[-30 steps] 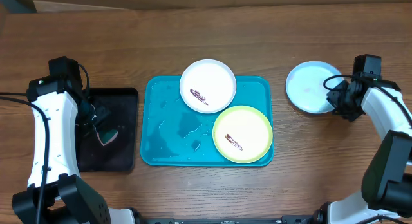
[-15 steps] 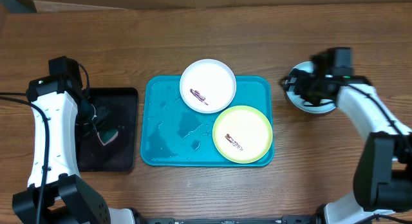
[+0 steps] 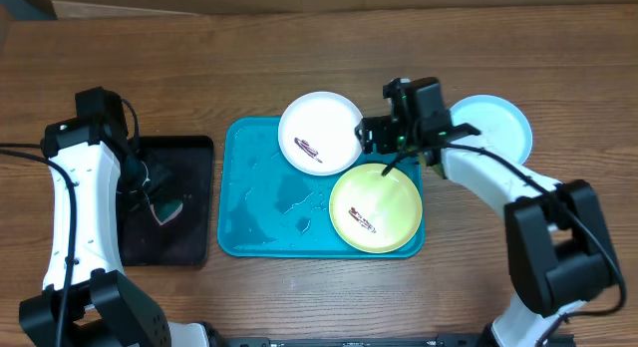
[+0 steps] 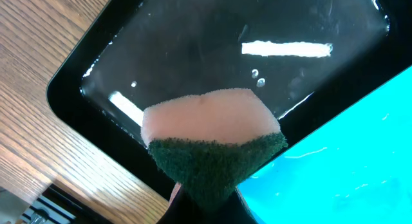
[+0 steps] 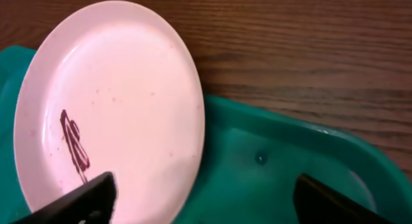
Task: Clean dirty plates on tray and stack at the side
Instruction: 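Move the right gripper to the white plate rim and grasp it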
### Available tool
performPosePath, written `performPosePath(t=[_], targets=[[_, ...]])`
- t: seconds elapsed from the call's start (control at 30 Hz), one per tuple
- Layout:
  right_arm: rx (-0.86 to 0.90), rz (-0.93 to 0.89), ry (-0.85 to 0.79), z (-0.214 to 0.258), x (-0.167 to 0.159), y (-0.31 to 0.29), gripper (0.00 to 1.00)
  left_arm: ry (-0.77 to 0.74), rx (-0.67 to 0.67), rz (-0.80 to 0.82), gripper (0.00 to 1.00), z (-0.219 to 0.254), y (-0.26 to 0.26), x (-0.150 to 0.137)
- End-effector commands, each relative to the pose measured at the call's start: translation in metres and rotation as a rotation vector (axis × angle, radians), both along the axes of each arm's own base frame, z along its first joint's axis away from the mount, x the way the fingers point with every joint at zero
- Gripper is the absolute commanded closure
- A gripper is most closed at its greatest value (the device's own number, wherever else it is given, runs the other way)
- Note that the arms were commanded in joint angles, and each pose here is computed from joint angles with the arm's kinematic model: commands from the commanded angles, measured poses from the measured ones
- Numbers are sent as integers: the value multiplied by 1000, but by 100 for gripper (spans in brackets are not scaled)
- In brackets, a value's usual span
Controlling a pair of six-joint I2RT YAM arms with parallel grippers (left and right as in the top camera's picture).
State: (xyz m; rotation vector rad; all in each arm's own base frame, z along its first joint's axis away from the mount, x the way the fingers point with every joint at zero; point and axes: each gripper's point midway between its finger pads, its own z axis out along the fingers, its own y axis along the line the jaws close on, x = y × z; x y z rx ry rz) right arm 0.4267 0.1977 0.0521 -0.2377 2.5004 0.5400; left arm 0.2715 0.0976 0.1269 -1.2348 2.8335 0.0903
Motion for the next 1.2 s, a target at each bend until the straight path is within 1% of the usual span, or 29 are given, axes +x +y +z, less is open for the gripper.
performPosePath(t=[0.0, 0.07, 0.13, 0.17, 0.3, 0.37, 0.4, 0.6, 0.67, 0.87, 0.97, 1.1, 1.17], targets=[[-3, -22, -1, -12, 3, 8, 21, -1, -5, -20, 96, 0, -1, 0], [5, -23, 3, -18, 3, 13, 31, -2, -6, -20, 96, 0, -1, 0], [13, -23, 11, -23, 3, 19, 37, -4, -10, -20, 96, 0, -2, 1], [14, -20, 14, -26, 2, 21, 44, -4, -10, -20, 96, 0, -2, 1], [12, -1, 29, -32, -5, 32, 60, -8, -10, -20, 96, 0, -2, 2], [24, 0, 44, -32, -9, 38, 71, -10, -9, -20, 96, 0, -2, 2], [36, 10, 53, -32, -12, 43, 73, -10, -9, -20, 96, 0, -2, 2], [128, 123, 129, -22, -43, 81, 74, -10, -9, -20, 96, 0, -2, 2], [125, 131, 152, -14, -51, 87, 76, -10, -9, -20, 96, 0, -2, 2], [105, 164, 186, 24, -67, 96, 76, -10, -9, -20, 96, 0, -2, 2], [92, 157, 179, 43, -66, 95, 75, -10, -9, -20, 96, 0, -2, 2], [80, 132, 115, 60, -51, 95, 64, -10, -10, -21, 96, 0, -2, 2], [53, 104, 44, 65, -37, 91, 60, -10, -10, -21, 96, 0, -2, 2]])
